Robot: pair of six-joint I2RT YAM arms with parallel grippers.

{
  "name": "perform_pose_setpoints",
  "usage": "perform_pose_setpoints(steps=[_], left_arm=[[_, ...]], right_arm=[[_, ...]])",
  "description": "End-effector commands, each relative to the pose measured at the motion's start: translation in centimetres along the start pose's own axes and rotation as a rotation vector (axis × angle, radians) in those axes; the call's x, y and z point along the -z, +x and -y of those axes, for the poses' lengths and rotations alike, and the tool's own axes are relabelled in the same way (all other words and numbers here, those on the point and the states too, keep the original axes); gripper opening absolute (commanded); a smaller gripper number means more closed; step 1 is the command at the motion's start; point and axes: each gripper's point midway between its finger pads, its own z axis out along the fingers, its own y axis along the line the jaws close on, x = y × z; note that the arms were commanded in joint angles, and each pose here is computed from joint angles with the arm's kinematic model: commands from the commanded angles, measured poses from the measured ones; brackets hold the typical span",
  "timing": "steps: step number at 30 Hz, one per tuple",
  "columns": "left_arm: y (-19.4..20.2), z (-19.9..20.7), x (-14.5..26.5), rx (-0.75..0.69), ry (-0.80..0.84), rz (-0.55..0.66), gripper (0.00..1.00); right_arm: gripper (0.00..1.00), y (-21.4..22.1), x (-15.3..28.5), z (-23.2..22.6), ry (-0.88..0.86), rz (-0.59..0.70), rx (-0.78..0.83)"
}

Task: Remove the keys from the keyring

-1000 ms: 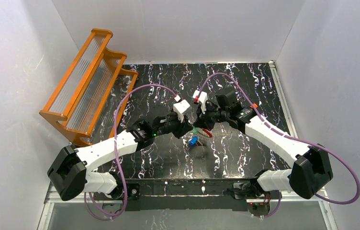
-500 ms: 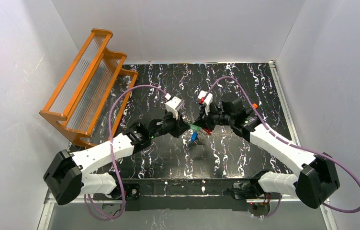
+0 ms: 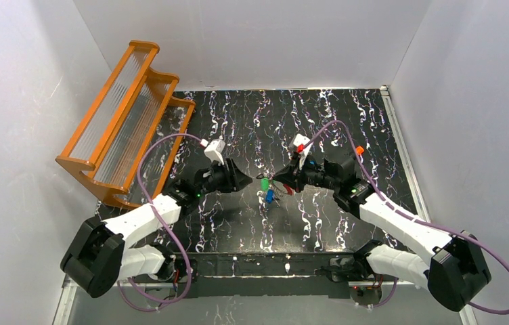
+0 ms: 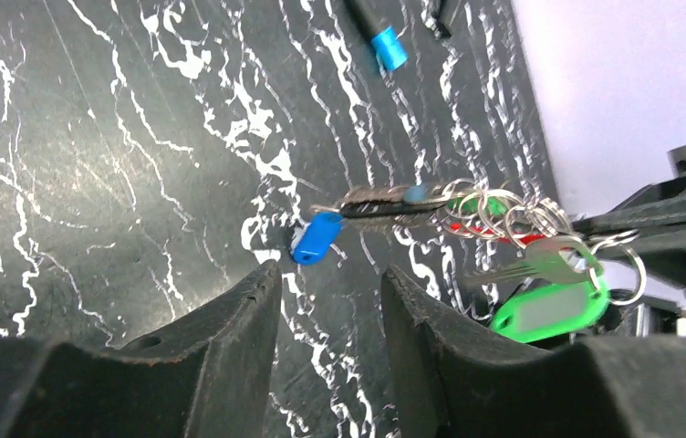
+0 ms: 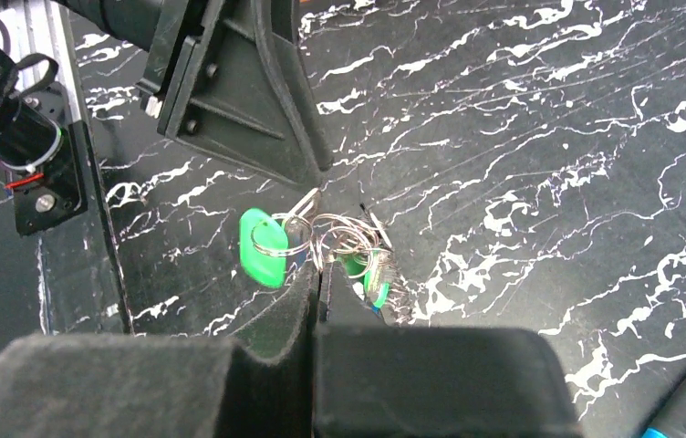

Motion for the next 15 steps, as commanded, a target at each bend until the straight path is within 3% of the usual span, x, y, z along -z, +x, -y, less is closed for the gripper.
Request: perform_pose_setpoints(steps=[1, 5, 12, 15], left_arm=[[-3.2, 3.8, 1.3, -0.027, 0.150, 0.071, 0.46], [-5.0, 6.4, 2.4, -0.123, 0.232, 0.094, 0.58], [-5.6, 8.9, 3.0, -0.221, 0.308, 0.080, 0.59], [-5.2, 9.8, 3.1, -0.326, 0.321, 0.059, 0.59]], right_arm=[[0.01, -3.4, 0.2, -0.2, -0.006, 0.138, 0.052], [0.01, -3.3, 0.2, 0.0, 0.002, 0.142, 0.060], [0.01, -3.3, -0.1, -0.1, -0.011, 0.146, 0.067], [0.01, -3.3, -0.1, -0.1, -0.012, 0.143, 0.068]])
